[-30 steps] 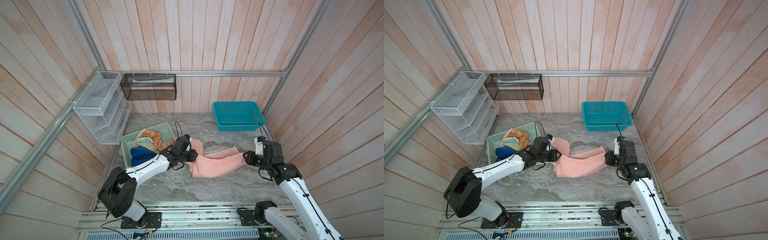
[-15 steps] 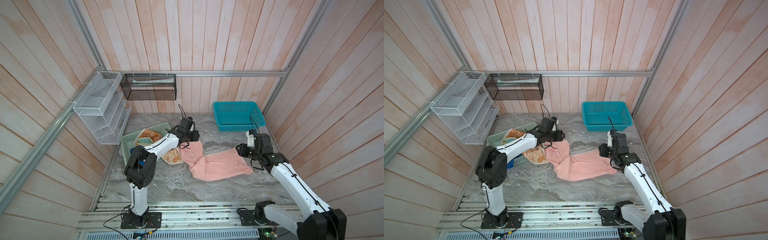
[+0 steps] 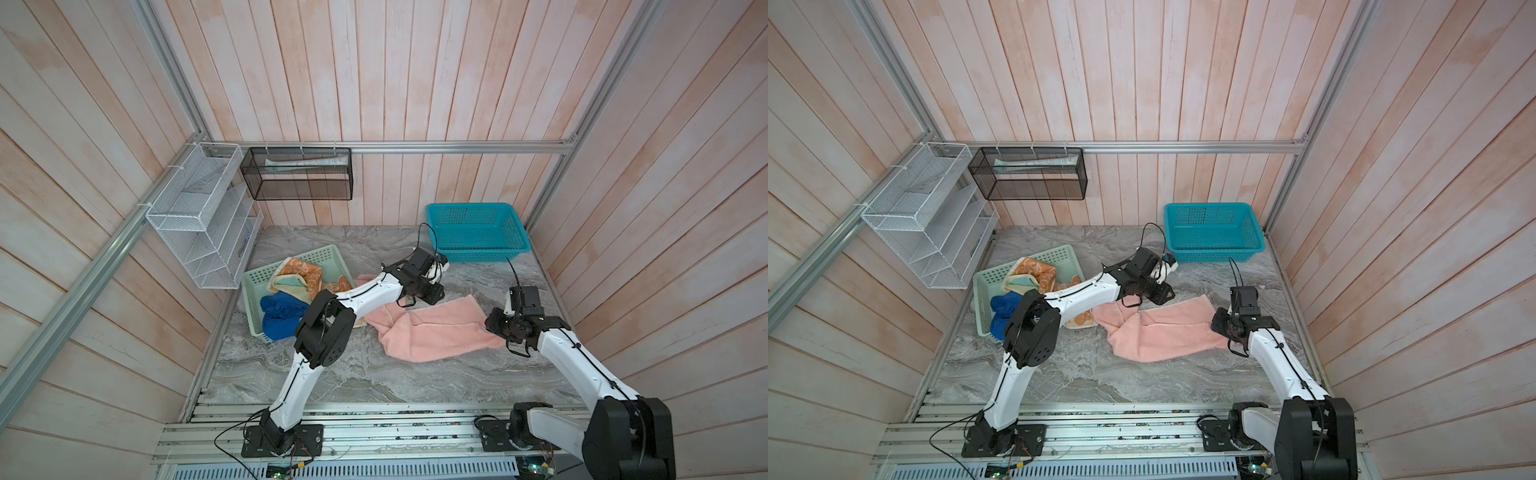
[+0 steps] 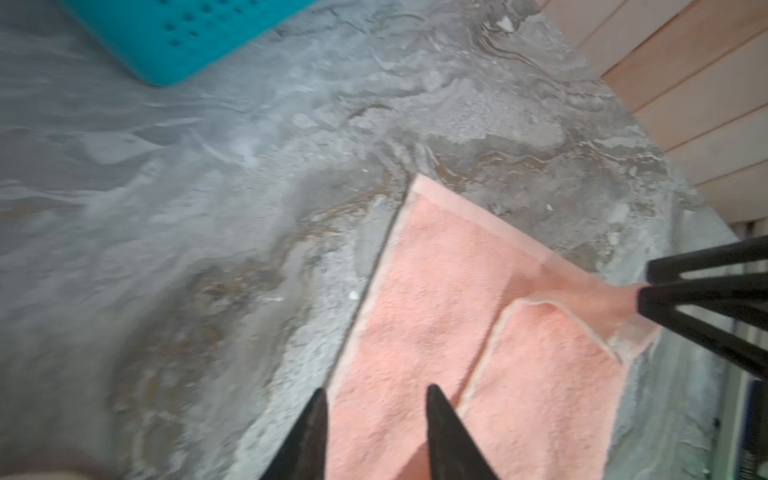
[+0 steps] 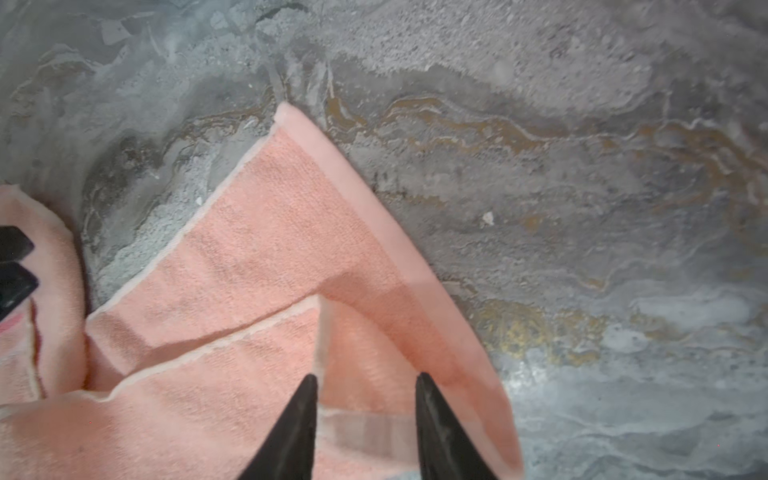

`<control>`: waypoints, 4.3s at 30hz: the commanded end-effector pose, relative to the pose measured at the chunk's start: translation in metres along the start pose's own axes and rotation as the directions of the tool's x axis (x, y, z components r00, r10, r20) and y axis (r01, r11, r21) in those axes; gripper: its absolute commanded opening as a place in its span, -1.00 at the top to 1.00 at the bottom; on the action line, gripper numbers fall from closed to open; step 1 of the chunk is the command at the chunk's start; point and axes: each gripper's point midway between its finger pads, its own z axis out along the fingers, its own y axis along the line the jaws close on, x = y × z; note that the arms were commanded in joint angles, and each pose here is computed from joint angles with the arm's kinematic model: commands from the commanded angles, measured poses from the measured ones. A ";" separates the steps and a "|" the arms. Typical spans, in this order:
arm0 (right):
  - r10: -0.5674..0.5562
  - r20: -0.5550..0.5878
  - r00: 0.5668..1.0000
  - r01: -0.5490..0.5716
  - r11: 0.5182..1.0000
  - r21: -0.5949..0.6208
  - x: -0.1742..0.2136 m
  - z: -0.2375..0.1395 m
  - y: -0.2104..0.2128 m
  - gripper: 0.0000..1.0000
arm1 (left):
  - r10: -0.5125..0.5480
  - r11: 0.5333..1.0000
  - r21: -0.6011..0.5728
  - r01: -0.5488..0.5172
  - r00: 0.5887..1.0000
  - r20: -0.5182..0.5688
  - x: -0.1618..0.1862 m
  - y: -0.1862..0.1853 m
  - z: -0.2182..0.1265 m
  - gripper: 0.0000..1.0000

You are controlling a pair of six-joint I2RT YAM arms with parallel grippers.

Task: Fold and stack the towels
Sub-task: 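Pinch the pink towel edges with both grippers and smooth it flat, then grasp two corners of the pink towel and lift it high with both grippers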

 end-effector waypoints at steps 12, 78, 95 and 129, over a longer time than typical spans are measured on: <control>-0.191 -0.096 0.977 0.167 0.961 -0.220 0.012 0.079 0.080 0.37 | -0.249 0.963 -0.152 0.222 0.950 -0.190 0.118 0.037 -0.016 0.35; 0.124 -0.187 0.975 -0.191 0.896 -0.401 0.050 0.035 0.077 0.10 | 0.119 0.985 -0.113 -0.130 0.988 -0.098 0.030 0.038 0.014 1.00; -0.006 -0.085 0.996 -0.034 0.890 -0.454 -0.006 0.013 0.116 1.00 | 0.128 0.974 -0.211 -0.082 0.968 0.214 -0.061 0.036 -0.102 1.00; -0.218 0.941 0.258 0.478 0.875 0.072 -0.223 -0.522 0.169 1.00 | 0.706 0.708 -0.681 -0.187 0.161 0.690 -0.222 -0.268 -0.554 1.00</control>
